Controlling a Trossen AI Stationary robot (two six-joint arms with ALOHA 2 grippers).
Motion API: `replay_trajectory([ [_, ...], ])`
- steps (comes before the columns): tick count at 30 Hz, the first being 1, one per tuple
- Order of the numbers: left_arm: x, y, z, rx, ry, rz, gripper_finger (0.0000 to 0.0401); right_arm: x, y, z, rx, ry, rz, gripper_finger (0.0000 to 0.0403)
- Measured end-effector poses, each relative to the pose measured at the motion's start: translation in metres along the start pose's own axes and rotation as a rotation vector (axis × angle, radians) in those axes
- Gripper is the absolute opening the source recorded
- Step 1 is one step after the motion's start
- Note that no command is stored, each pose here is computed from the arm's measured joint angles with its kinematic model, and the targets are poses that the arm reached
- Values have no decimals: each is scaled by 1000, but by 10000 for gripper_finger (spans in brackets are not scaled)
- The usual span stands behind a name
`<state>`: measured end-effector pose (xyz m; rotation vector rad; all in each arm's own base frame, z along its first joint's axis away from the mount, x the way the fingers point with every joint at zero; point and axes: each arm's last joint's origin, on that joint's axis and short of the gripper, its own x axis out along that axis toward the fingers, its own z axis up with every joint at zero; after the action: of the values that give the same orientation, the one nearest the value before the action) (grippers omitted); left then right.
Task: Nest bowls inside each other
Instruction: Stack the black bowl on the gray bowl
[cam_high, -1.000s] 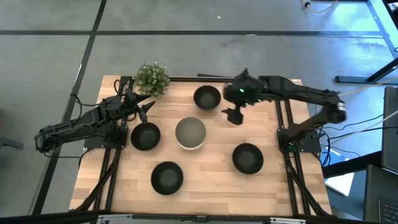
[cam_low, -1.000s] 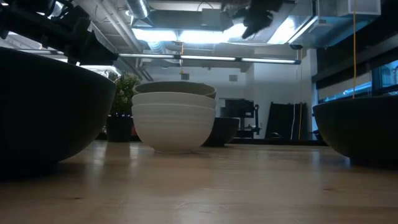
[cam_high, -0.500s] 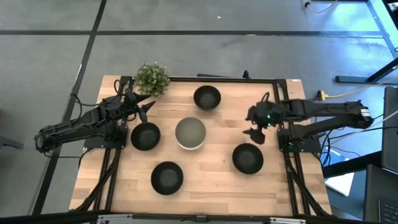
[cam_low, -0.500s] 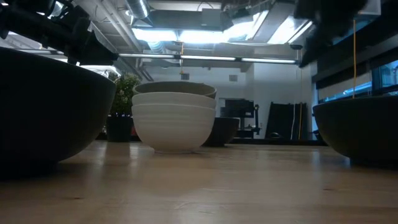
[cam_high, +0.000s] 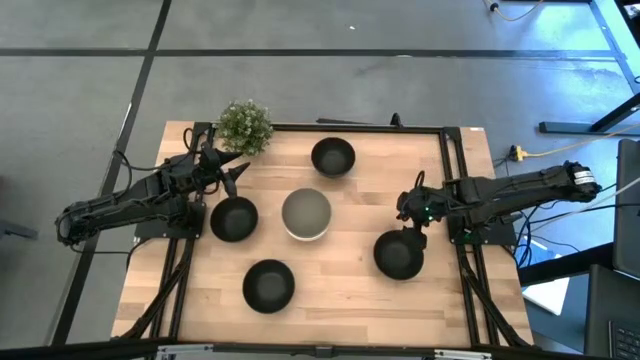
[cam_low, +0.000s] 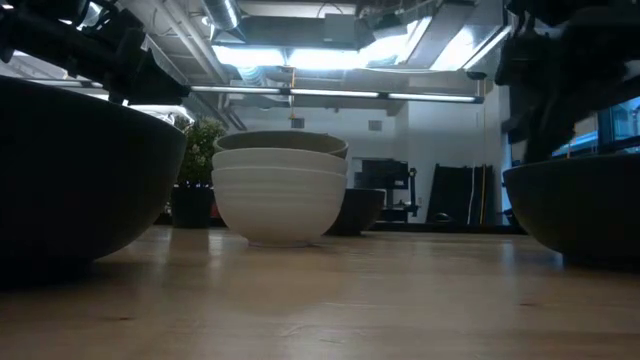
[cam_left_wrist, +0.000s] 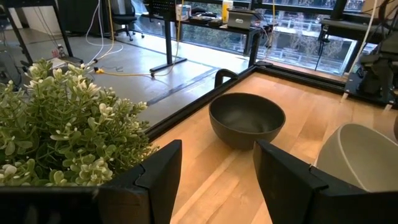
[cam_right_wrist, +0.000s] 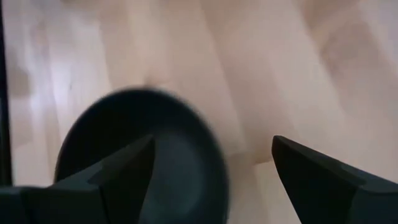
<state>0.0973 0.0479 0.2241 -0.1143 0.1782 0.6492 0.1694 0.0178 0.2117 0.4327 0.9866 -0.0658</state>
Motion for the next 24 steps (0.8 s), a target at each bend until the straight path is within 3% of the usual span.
replay_trajectory([
  [12, 0, 0, 0, -2, 0, 0, 194, 9, -3, -10, 17, 33, 2, 324],
  [20, 0, 0, 0, -1, 0, 0, 194, 9, -1, -7, 163, 0, 23, 324],
  [24, 0, 0, 0, 0, 0, 0, 194, 9, -1, -5, 163, -16, 32, 324],
])
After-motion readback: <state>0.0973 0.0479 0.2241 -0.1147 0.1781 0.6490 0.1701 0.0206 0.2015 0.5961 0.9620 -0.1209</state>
